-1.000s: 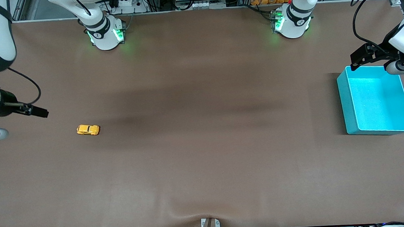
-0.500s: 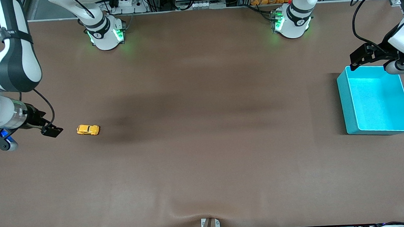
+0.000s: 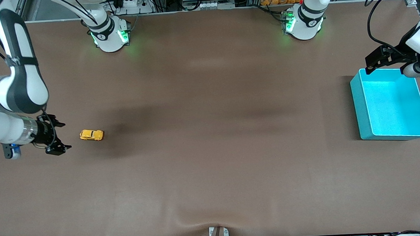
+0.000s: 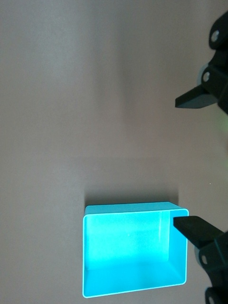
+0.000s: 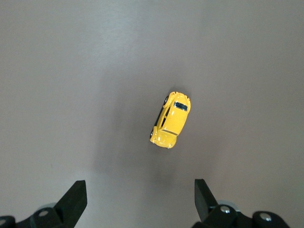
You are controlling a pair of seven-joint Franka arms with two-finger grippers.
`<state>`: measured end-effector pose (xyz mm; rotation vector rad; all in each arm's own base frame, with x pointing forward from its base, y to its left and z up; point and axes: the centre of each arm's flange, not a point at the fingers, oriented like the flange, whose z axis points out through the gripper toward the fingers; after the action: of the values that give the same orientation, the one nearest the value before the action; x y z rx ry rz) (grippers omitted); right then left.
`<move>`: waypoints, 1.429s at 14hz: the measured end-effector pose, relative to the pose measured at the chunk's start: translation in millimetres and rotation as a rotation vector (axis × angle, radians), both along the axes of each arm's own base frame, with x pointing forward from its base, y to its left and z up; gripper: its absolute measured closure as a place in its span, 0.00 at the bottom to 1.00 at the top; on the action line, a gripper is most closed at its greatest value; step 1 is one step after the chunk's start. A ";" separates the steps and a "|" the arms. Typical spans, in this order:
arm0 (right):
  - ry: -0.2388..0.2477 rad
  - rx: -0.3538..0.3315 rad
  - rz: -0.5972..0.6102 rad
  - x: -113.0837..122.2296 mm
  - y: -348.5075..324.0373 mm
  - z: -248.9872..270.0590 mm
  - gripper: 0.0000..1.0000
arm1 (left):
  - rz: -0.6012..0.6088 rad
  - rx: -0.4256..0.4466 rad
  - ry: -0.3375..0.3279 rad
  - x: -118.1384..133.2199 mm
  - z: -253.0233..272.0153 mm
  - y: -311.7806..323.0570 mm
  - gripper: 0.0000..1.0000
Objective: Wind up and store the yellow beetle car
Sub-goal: 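Move the right gripper down to the yellow beetle car, then close the right gripper around the yellow car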
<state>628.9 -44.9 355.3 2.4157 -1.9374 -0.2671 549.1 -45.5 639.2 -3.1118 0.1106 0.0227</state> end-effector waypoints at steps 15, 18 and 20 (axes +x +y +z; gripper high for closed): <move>0.034 -0.095 -0.276 -32.7 -14.1 -121.8 0.00 | 0.001 0.000 -0.001 0.2 0.1 0.5 0.00; 0.023 -0.098 -0.283 -41.3 -14.1 -134.2 0.00 | 0.001 0.000 -0.004 0.5 0.3 0.5 0.00; 0.030 -0.099 -0.285 -47.4 -12.3 -141.5 0.00 | 0.001 0.000 -0.004 0.6 0.3 0.5 0.00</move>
<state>581.6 -57.2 213.8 2.0609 -2.2223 -0.2071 549.7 -45.0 639.5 -3.1122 0.1090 0.0162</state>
